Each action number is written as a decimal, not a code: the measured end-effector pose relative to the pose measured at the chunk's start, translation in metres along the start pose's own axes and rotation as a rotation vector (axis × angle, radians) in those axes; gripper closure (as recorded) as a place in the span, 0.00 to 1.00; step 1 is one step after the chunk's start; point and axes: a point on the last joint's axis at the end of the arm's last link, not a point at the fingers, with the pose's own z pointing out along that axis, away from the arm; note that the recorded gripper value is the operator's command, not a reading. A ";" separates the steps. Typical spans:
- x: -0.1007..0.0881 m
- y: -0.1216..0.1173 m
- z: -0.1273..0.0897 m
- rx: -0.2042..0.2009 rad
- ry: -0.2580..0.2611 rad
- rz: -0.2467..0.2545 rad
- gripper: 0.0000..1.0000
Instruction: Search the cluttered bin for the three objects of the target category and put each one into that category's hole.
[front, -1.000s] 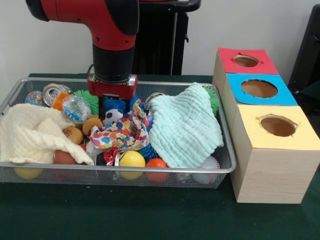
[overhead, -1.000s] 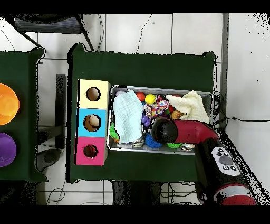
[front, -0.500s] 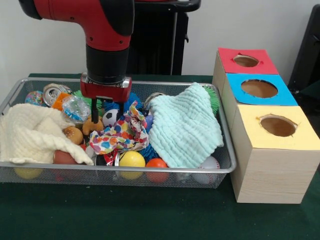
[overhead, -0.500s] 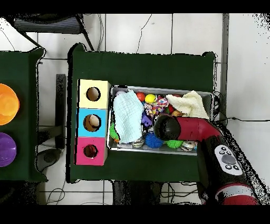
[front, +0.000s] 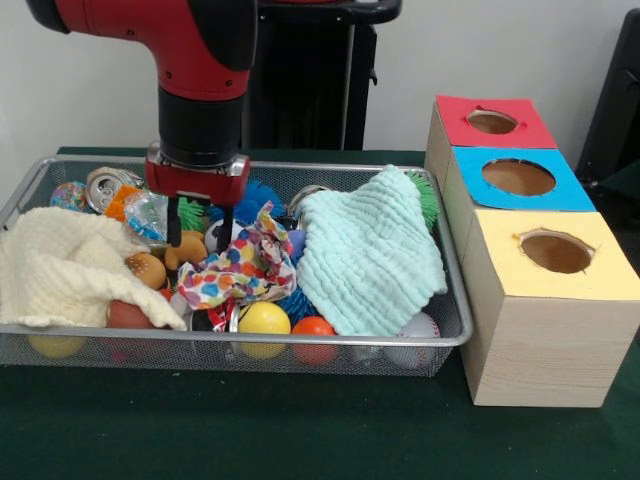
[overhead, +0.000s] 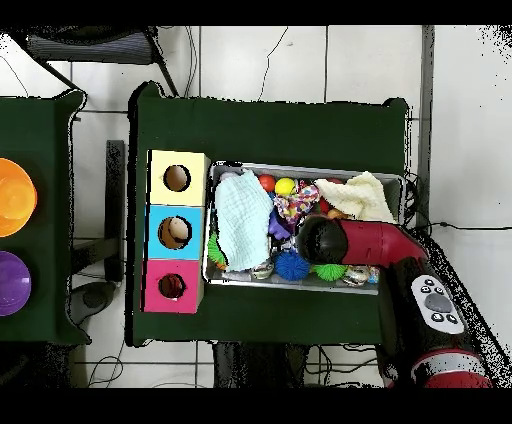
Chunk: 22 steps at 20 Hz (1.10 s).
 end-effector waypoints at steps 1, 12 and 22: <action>0.000 -0.003 0.000 0.007 0.001 0.002 0.00; 0.006 -0.021 -0.002 0.044 0.059 0.017 0.00; 0.015 -0.038 0.004 0.038 0.096 0.050 0.00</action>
